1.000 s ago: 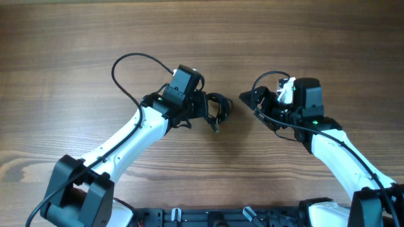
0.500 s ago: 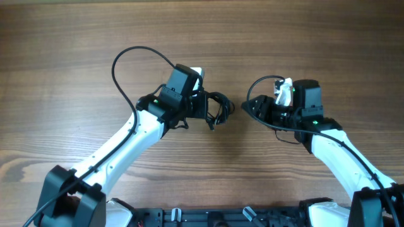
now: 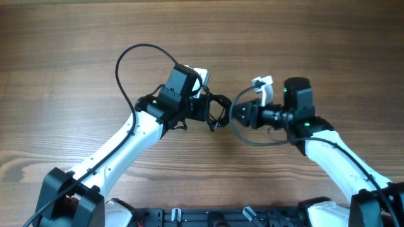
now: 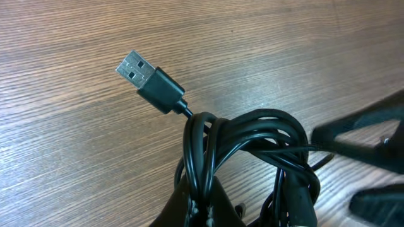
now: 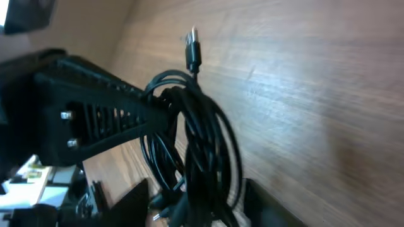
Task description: Untangle cables
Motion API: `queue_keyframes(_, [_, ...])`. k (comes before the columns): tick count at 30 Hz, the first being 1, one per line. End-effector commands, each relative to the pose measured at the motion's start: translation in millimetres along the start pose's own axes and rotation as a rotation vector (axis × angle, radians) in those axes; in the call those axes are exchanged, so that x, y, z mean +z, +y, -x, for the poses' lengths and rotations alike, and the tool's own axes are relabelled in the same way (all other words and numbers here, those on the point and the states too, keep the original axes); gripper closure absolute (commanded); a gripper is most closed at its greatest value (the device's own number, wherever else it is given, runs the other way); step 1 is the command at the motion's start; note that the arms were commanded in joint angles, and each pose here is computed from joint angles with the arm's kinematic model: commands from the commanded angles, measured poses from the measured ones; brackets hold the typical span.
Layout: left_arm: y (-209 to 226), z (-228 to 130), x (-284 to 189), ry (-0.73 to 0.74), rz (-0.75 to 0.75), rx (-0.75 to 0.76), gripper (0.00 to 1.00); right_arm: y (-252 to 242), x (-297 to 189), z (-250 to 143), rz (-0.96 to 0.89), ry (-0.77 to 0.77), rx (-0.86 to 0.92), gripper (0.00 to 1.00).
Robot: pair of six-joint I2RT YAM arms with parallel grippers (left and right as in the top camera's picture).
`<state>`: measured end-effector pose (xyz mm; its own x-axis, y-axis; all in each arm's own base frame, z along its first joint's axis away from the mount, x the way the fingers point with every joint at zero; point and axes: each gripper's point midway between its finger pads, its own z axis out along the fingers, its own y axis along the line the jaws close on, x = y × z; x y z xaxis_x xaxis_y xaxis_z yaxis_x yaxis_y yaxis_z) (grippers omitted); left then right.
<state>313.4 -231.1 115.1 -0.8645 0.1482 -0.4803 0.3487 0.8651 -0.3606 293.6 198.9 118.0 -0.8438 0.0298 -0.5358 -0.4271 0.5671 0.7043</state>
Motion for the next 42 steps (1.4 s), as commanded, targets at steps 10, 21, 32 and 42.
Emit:
queue_keyframes(10, [89, 13, -25, -0.097, 0.243, -0.455, 0.96, -51, -26, 17, -0.194, -0.115, 0.264, 0.95])
queue_keyframes(21, [33, 53, -24, -0.171, -0.09, -0.379, 0.96, -81, -38, 7, -0.33, -0.162, 0.58, 0.32])
queue_keyframes(32, [-4, 42, -17, -0.13, -0.149, -0.254, 0.96, -80, -38, 7, -0.327, -0.158, 0.574, 0.09])
queue_keyframes(42, [-26, 43, -16, -0.154, -0.185, -0.051, 0.96, -66, -33, 14, -0.242, -0.153, 0.542, 0.05])
